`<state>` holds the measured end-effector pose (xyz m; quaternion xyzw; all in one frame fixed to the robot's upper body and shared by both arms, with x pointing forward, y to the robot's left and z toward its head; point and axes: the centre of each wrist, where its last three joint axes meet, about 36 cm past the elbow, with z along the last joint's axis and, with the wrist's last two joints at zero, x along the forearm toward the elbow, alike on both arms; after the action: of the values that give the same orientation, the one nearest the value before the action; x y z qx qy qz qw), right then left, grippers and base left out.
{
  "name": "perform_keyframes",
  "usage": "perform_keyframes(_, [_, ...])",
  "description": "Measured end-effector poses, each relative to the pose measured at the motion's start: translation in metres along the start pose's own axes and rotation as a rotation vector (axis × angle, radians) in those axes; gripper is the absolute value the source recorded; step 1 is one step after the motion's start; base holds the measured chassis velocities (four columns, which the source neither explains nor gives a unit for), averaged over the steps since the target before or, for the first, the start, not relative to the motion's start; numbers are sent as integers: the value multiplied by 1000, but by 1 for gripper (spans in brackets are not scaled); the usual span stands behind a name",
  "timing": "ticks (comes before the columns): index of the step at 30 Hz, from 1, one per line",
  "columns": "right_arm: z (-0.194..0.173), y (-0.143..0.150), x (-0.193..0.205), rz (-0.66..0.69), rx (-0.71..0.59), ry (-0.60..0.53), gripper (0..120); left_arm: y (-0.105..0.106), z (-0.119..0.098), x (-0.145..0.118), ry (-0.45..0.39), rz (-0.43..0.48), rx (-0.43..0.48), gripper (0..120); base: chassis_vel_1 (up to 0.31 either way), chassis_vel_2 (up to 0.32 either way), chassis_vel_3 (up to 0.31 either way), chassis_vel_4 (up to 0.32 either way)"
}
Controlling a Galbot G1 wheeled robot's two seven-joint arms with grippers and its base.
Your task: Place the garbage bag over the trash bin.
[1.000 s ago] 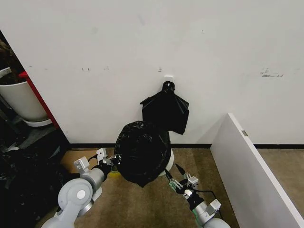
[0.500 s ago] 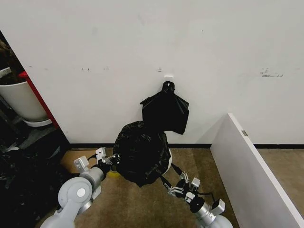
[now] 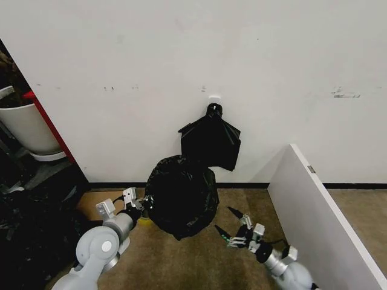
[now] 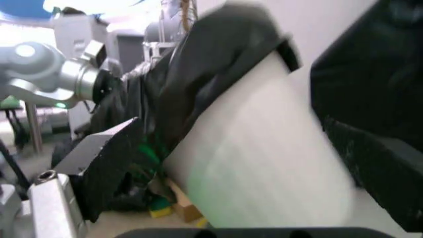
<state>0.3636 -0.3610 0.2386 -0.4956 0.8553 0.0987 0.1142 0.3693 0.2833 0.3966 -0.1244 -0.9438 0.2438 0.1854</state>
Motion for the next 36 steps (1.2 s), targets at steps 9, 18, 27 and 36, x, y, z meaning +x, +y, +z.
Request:
perform_keyframes(9, [-36,39,-60,304,-70,-186,100,92,52,-10,-253,291,-158,0,0,0,0,0])
perform_keyframes(18, [-70,81,-108,343,-189,-161,100,138,96,-8,-465,406,-293,0,0,0,0,0])
perform_keyframes(27, [-89,105,-119,279,-194,52,100,135,89,-4,-516,457,-317,0,0,0,0,0])
perform_keyframes(36, [-110,122,-145,596,-213,89,100,108,89,-3,-404,344,-272,0,0,0,0,0])
